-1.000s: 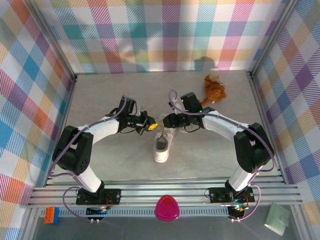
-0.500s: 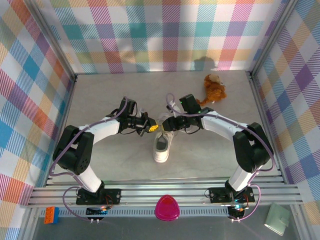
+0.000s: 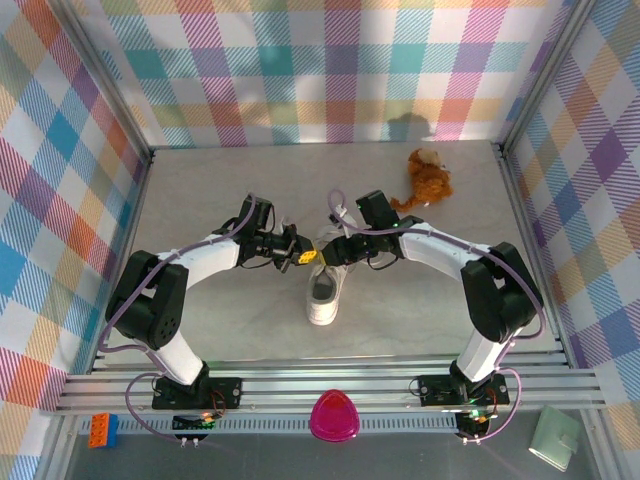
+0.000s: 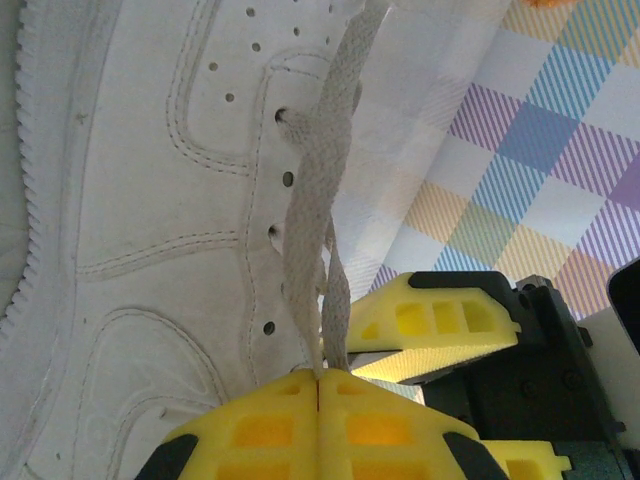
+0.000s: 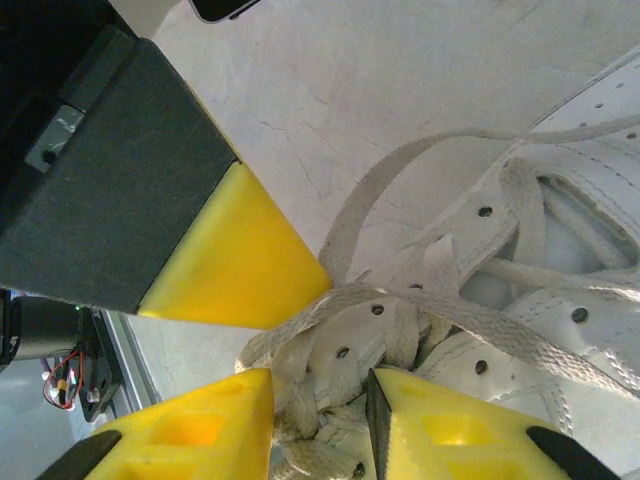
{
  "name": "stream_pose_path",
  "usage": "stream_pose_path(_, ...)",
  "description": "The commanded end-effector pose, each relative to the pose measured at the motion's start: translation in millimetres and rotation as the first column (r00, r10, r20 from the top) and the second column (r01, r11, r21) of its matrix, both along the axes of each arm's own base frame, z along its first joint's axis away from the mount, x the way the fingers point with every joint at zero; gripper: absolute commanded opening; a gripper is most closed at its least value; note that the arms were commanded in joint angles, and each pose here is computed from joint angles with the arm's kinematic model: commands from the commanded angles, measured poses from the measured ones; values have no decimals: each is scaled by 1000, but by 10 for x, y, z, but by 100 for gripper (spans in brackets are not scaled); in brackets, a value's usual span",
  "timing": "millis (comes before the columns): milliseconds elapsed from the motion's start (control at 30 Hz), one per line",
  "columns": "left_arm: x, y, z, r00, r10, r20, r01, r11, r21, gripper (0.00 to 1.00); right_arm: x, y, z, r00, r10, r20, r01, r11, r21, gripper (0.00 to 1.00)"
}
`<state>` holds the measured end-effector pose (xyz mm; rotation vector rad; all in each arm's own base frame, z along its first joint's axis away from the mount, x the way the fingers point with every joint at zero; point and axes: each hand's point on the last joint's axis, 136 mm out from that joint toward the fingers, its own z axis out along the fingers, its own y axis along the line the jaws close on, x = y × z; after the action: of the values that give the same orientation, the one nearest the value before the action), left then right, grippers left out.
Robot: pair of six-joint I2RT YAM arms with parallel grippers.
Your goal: Tie the shoes
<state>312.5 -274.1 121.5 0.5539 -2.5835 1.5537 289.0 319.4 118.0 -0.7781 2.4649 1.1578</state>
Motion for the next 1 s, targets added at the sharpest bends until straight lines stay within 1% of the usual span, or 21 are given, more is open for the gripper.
stream_pose_path(0,-67,-55,-51,999,-22,-29,22,1000,-20,0,-26,94,10,999,51,7,-51,999,21,33)
stream_pose_path(233,-75,-73,-53,999,-29,-32,29,999,-27,0,7,135,8,999,53,12,-54,998,21,33)
stream_pose_path(367,-73,-78,-54,999,-33,-31,32,999,-32,0,10,152,33,998,63,16,-63,998,27,36)
stream_pose_path(467,-73,-88,-51,999,-36,-30,35,999,-39,0,-3,169,51,997,79,16,-79,996,36,35)
stream_pose_path(533,-67,-95,-46,999,-38,-29,37,998,-43,0,-10,171,54,996,84,18,-85,996,39,28)
stream_pose_path(600,-69,-103,-40,999,-44,-25,43,998,-49,0,7,149,45,997,71,28,-72,997,25,13)
stream_pose_path(667,-62,-111,-41,999,-50,-18,49,997,-52,0,28,111,59,997,50,52,-51,999,10,1)
stream_pose_path(700,-63,-113,-43,998,-54,-13,54,997,-53,0,44,85,78,997,36,68,-37,999,5,0)
stream_pose_path(967,-60,-114,-58,997,-79,14,80,996,-38,0,117,-137,212,985,-56,164,62,998,-26,0)
